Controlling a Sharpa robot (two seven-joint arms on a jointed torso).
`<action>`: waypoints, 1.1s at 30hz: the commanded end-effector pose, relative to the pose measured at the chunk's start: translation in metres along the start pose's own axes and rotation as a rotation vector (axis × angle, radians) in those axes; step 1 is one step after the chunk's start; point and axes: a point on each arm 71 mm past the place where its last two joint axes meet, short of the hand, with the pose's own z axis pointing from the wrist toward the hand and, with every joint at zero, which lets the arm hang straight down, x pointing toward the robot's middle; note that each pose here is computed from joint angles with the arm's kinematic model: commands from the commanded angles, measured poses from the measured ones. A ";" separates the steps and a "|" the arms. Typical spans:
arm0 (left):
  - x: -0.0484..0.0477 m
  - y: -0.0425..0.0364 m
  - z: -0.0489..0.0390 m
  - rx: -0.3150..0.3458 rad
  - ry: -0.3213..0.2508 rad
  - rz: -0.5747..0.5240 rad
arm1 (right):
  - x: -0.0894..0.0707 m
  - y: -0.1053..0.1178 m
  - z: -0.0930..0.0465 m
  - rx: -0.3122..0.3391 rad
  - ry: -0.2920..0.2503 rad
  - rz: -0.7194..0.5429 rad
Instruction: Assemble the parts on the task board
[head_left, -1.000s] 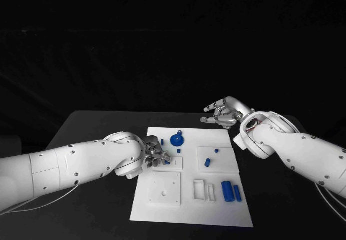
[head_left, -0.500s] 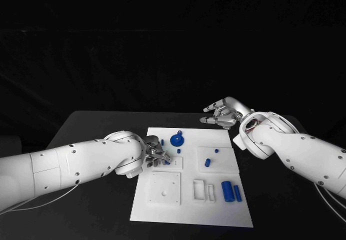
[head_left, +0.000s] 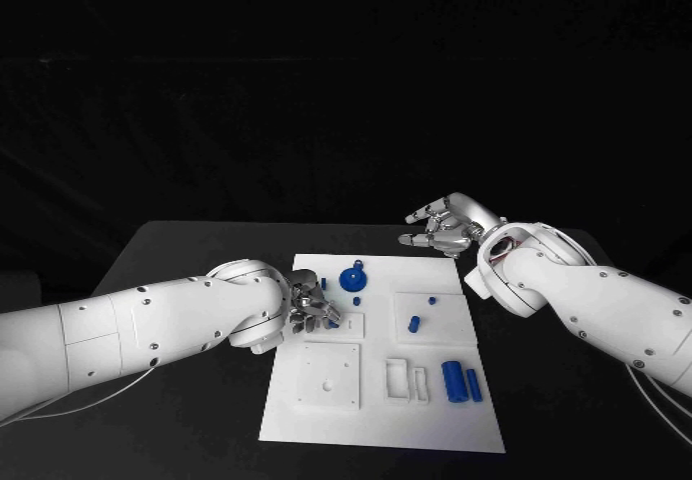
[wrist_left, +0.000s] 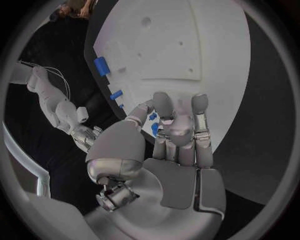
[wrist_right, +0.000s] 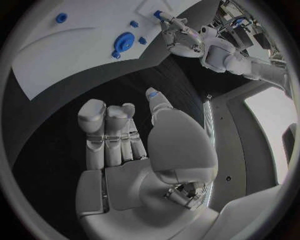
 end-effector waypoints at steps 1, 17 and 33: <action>0.0119 0.0093 0.0026 -0.058 0.079 0.063 | 0.001 0.001 0.000 -0.011 0.009 0.000; 0.0095 0.0063 0.0044 -0.077 0.127 0.119 | 0.002 0.001 0.000 -0.009 0.012 0.001; 0.0080 0.0017 0.0063 -0.067 0.099 0.097 | 0.002 0.000 0.000 -0.008 0.012 0.001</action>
